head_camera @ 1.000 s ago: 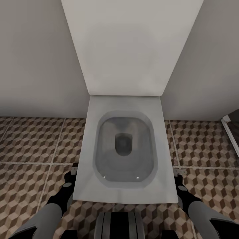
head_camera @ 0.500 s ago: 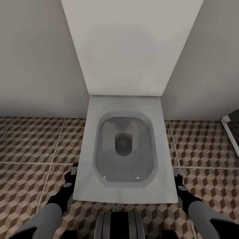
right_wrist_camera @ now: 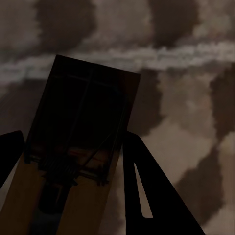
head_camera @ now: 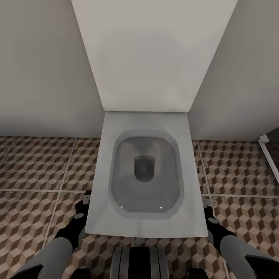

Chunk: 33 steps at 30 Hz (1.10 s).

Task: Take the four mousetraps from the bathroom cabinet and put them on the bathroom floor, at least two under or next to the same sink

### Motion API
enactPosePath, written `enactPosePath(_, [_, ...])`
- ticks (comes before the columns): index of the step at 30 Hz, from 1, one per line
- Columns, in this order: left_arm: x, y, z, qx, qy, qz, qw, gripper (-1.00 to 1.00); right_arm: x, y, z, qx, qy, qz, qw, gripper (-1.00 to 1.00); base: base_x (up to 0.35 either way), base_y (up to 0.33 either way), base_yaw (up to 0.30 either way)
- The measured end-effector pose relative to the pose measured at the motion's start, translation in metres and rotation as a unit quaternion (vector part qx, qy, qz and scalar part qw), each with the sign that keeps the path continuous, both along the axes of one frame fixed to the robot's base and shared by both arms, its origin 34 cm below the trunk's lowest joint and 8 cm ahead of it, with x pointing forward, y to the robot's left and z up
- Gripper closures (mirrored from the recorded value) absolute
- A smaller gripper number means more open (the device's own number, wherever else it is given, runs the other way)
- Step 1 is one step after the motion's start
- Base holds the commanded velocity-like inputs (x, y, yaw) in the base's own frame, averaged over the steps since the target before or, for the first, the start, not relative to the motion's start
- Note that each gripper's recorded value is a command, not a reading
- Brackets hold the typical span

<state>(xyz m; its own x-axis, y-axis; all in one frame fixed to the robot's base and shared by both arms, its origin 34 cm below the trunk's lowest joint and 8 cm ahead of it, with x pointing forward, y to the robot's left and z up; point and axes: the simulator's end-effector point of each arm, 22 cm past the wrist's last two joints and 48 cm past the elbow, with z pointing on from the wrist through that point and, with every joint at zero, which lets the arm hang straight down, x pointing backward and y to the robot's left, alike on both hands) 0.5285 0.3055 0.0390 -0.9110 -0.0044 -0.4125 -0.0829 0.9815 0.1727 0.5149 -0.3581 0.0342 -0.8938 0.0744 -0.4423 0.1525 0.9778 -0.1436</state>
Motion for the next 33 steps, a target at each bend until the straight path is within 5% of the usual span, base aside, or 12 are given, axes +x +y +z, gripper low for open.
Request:
enactPosePath(9, [-0.0004, -0.0001, -0.0002, 0.000, 0.001, -0.001, 1.0000, 1.00, -0.0006, 0.0015, -0.0006, 0.004, 0.002, 0.001, 1.0000, 1.00, 0.000, 0.000, 0.000])
enactPosePath(10, [-0.0005, -0.0001, -0.0002, 0.000, 0.001, -0.001, 1.0000, 1.00, -0.0006, 0.0015, -0.0006, 0.004, 0.002, 0.001, 1.0000, -1.00, 0.000, 0.000, 0.000])
enactPosePath(33, [-0.0022, -0.0010, -0.0010, -0.001, 0.002, -0.001, 1.0000, 1.00, -0.0011, 0.0045, -0.0014, 0.010, 0.003, 0.004, 0.9999, -1.00, 0.000, 0.000, 0.000])
